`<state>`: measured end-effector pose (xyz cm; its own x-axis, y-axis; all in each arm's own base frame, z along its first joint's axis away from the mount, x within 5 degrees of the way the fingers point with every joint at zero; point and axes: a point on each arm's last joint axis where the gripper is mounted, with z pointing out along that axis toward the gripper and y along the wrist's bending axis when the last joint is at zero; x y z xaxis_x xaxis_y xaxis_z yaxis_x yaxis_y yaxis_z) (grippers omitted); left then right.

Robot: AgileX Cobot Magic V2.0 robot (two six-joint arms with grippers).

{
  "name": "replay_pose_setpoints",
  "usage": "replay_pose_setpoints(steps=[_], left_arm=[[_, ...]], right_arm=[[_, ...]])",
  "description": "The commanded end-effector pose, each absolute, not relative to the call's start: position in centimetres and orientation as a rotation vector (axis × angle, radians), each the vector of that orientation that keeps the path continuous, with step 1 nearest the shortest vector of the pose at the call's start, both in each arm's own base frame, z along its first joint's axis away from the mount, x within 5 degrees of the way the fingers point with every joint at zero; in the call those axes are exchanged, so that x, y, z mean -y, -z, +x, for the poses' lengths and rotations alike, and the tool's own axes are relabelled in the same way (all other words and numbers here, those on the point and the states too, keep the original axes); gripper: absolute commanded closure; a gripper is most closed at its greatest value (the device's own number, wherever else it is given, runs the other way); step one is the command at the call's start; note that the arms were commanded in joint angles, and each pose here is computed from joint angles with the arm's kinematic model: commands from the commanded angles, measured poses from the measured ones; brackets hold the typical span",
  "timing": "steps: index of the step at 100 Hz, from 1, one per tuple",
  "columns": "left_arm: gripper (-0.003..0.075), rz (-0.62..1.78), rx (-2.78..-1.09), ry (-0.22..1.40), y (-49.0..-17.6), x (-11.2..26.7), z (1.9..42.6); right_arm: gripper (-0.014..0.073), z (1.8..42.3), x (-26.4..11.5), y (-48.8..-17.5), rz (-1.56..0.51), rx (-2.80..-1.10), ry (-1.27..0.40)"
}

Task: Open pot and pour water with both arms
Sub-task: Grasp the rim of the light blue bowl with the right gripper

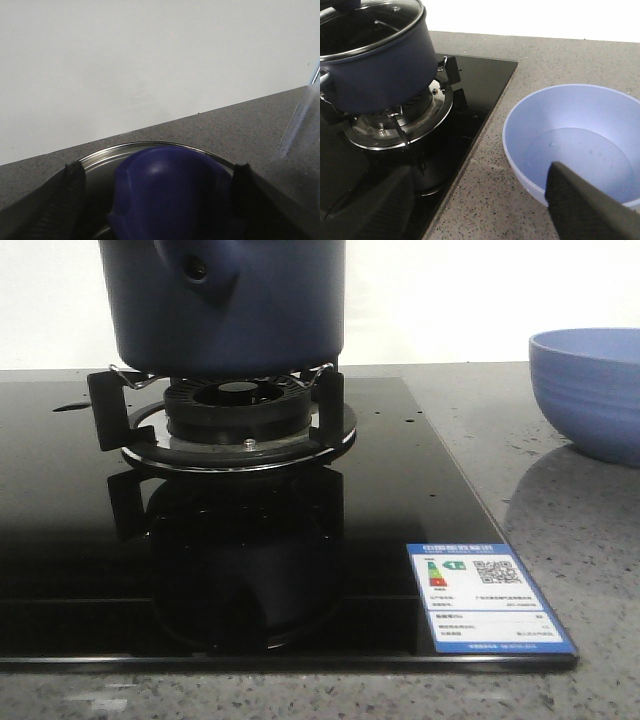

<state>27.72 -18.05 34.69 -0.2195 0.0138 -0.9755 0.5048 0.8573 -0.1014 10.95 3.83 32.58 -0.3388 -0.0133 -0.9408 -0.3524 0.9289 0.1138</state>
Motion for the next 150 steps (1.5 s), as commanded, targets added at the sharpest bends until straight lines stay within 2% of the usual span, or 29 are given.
replay_pose_setpoints(steps=[1,18,37,49,79,106,114,124,150], left_arm=[[0.0174,0.36,-1.623,0.473,-37.3,17.8,27.5],[0.019,0.359,-1.622,0.474,-37.4,17.8,27.5],[0.0338,0.359,-1.622,0.474,-37.4,17.8,27.5],[0.0394,0.359,-1.622,0.474,-37.4,17.8,27.5],[0.0395,0.355,-1.607,0.478,-37.9,17.6,27.2],[0.0395,0.342,-1.513,0.483,-40.7,16.2,25.3],[0.0395,0.346,-1.474,0.474,-41.7,15.7,24.6],[0.0395,0.364,-1.414,0.45,-42.9,15.1,23.6],[0.0395,0.302,-1.378,0.366,-44.6,11.5,22.9]], right_arm=[[0.0093,11.3,-3.7,-34.1,-0.241,-1.817,-0.349],[0.0093,11.3,-3.7,-34.1,-0.241,-1.817,-0.349],[0.0093,11.3,-3.7,-34.1,-0.241,-1.817,-0.349],[0.0093,11.3,-3.7,-34.1,-0.241,-1.817,-0.349],[0.0093,11.2,-3.8,-34.0,-0.247,-1.826,-0.352],[0.0094,11.2,-3.8,-34.2,-0.257,-1.837,-0.359],[0.0121,11.5,-4.0,-34.7,-0.257,-1.863,-0.374],[0.0163,12.8,-4.0,-35.7,-0.255,-1.921,-0.382],[0.0164,18.7,-2.6,-38.0,-0.169,-2.166,-0.369]])
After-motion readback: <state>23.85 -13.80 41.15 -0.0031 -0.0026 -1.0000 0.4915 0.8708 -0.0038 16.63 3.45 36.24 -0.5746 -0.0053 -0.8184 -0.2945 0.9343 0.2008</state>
